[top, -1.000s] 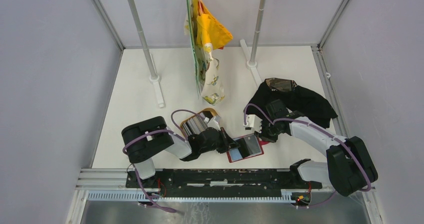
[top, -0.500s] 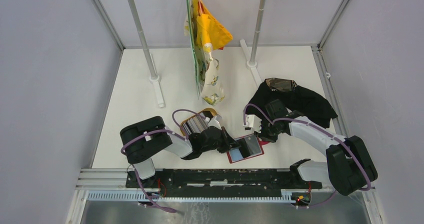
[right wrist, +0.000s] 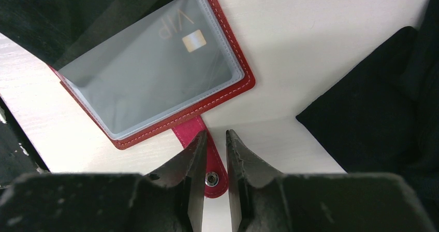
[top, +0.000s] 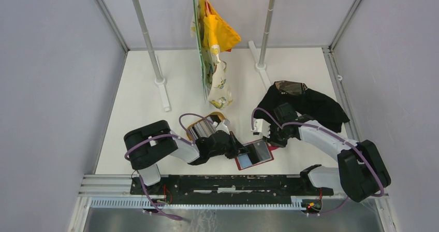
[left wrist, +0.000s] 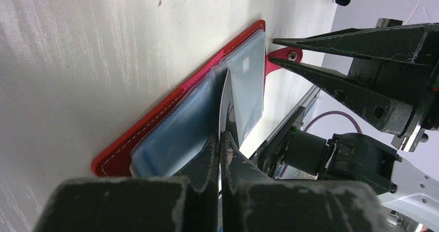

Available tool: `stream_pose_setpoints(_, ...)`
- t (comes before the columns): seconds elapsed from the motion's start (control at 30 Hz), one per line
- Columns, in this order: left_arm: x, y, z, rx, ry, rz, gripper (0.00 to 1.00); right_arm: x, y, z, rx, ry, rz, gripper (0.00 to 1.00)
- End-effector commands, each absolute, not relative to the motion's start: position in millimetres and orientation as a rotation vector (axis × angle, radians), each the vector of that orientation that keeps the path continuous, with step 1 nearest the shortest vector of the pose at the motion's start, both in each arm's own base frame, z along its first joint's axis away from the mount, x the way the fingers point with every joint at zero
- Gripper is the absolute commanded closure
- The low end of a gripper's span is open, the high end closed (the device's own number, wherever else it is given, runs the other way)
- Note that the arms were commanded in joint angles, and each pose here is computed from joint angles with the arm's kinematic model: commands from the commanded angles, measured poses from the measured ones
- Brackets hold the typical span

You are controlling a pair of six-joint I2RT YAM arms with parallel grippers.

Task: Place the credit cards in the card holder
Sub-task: Insert the credit card into the card holder.

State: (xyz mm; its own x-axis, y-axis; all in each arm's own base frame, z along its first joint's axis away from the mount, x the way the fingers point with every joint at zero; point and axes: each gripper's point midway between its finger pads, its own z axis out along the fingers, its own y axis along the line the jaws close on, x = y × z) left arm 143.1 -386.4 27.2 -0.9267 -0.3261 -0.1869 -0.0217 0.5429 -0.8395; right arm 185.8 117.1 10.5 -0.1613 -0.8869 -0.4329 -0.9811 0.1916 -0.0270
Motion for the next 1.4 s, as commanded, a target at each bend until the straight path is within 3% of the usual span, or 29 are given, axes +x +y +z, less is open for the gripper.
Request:
stream_pose_setpoints(0.0, 137.5, -385.2, 28.1, -0.325, 2.508, -1.342, 0.98, 173.2, 106.8, -9.1, -1.825, 2.169, 0.351, 0.75)
stream_pose_setpoints(1.37, 131.9, -391.9, 22.0, -0.398, 2.548, -1.442, 0.98, 170.3, 108.1, -13.1, -1.850, 2.173, 0.341, 0.75)
